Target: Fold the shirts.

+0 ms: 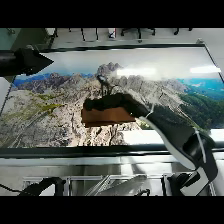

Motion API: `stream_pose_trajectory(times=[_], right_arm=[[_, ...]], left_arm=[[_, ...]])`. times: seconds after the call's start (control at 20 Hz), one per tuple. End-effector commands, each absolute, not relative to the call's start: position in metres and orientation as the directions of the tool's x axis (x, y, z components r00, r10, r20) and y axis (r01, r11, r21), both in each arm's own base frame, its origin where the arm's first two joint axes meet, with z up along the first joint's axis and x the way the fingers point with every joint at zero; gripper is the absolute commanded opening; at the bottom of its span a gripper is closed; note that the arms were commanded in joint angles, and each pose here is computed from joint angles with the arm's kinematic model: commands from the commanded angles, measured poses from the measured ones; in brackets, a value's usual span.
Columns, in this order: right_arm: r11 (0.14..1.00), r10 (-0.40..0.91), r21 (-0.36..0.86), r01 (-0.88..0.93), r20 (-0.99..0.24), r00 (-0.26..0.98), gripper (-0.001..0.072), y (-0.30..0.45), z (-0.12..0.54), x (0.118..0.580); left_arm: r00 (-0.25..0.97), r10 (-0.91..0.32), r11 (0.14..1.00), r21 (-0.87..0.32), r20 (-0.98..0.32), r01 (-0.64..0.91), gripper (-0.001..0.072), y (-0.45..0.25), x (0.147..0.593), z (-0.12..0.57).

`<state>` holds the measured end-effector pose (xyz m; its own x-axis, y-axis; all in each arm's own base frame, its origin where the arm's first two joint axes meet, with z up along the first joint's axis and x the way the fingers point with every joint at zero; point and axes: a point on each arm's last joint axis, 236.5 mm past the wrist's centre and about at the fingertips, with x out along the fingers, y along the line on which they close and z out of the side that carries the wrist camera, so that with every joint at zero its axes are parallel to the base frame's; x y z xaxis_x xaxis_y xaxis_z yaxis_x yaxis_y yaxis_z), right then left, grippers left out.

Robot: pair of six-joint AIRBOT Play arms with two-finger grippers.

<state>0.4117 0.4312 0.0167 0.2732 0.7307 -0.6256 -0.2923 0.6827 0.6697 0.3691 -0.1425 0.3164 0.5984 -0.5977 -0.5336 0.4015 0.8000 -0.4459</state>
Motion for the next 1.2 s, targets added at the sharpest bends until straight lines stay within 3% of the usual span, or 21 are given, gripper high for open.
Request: stream_pose_trajectory(times=[0.0, 0.2, 0.35, 0.5, 0.7, 1.0, 1.05, 1.1, 1.15], right_arm=[[0.762, 0.647, 0.611, -0.215, -0.731, 0.217, 0.0716, 0.326, 0.033, 0.429], [0.856, 0.516, 0.516, -0.041, -0.847, 0.128, 0.0714, 0.188, 0.021, 0.430], [0.872, 0.487, 0.489, 0.019, -0.870, 0.079, 0.0714, 0.150, -0.014, 0.425], [0.872, 0.490, 0.490, 0.024, -0.872, -0.006, 0.0714, 0.153, -0.055, 0.419], [0.747, 0.664, 0.662, 0.052, -0.743, -0.079, 0.0711, 0.199, -0.081, 0.417], [0.733, 0.680, 0.677, 0.059, -0.728, -0.090, 0.0702, 0.222, -0.106, 0.418], [0.727, 0.687, 0.684, 0.057, -0.723, -0.080, 0.0569, 0.226, -0.104, 0.420], [0.720, 0.694, 0.693, 0.046, -0.717, -0.068, 0.0271, 0.230, -0.103, 0.423], [0.717, 0.697, 0.696, 0.048, -0.715, -0.052, 0.0032, 0.231, -0.102, 0.426]], left_arm=[[0.590, -0.598, 0.801, -0.436, -0.543, 0.410, 0.0017, -0.142, 0.362, 0.316], [0.581, -0.599, 0.800, -0.437, -0.552, 0.411, 0.0017, -0.142, 0.360, 0.314], [0.578, -0.599, 0.800, -0.437, -0.554, 0.411, 0.0016, -0.142, 0.360, 0.314], [0.579, -0.599, 0.800, -0.437, -0.553, 0.411, 0.0016, -0.142, 0.360, 0.314], [0.579, -0.600, 0.800, -0.437, -0.553, 0.412, 0.0016, -0.143, 0.360, 0.314], [0.579, -0.600, 0.800, -0.437, -0.553, 0.412, 0.0016, -0.143, 0.360, 0.314], [0.579, -0.600, 0.800, -0.437, -0.553, 0.412, 0.0016, -0.143, 0.360, 0.314], [0.579, -0.600, 0.800, -0.437, -0.553, 0.412, 0.0017, -0.143, 0.360, 0.314], [0.579, -0.600, 0.800, -0.437, -0.553, 0.412, 0.0016, -0.143, 0.360, 0.314]])
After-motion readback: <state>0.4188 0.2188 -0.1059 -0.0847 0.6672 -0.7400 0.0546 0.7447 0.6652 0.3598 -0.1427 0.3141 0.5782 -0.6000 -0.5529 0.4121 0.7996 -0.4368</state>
